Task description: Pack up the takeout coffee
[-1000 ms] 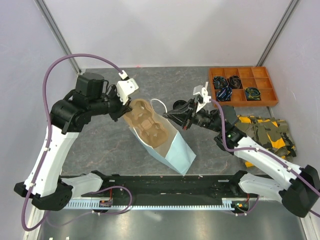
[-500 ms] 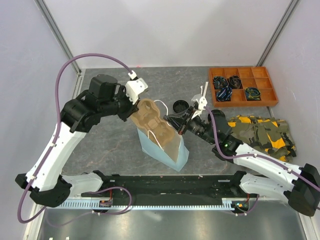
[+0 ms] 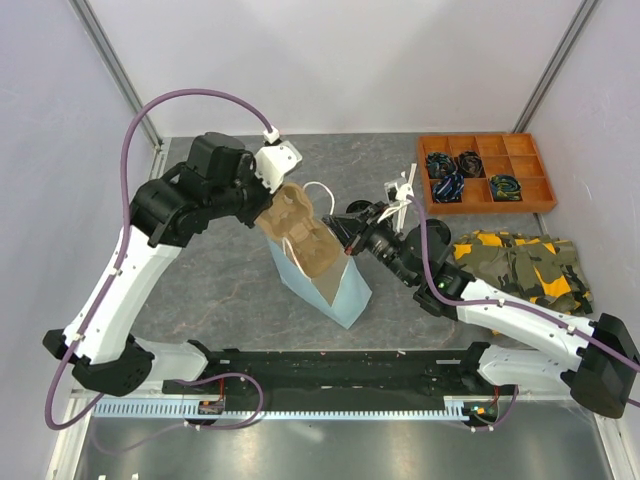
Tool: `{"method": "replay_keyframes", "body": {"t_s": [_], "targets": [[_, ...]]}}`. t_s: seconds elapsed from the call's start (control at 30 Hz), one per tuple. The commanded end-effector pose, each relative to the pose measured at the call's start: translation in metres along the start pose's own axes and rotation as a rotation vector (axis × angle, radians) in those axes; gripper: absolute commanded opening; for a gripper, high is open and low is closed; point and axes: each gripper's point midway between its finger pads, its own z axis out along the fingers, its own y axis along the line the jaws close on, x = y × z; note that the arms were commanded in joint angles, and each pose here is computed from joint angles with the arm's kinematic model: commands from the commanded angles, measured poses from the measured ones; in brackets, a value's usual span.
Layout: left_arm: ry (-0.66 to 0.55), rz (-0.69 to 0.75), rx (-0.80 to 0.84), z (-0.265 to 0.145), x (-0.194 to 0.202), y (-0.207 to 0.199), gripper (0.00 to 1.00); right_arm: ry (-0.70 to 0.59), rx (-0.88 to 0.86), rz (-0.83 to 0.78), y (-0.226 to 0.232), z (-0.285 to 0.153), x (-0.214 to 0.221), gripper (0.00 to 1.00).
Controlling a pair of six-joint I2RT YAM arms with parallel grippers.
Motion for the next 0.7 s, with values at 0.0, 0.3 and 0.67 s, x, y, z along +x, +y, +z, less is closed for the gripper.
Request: {"method": "replay_keyframes", "body": {"t_s": [0.0,0.3,0.67], "targets": [[0.033,0.013,0.022,0.004,0.006,-0.010,0.02,-0.035,0.036,0.041,0.002,0.001,-0.016,0.00],[0.065,0.038,0.037,0.018,0.020,-0.015,0.02,0.126,0.060,-0.217,-0.014,-0.017,0.005,0.27],[0.047,0.032,0.074,0.021,0.014,-0.021,0.02,0.337,0.013,-0.364,-0.019,-0.022,0.040,0.31]]}}
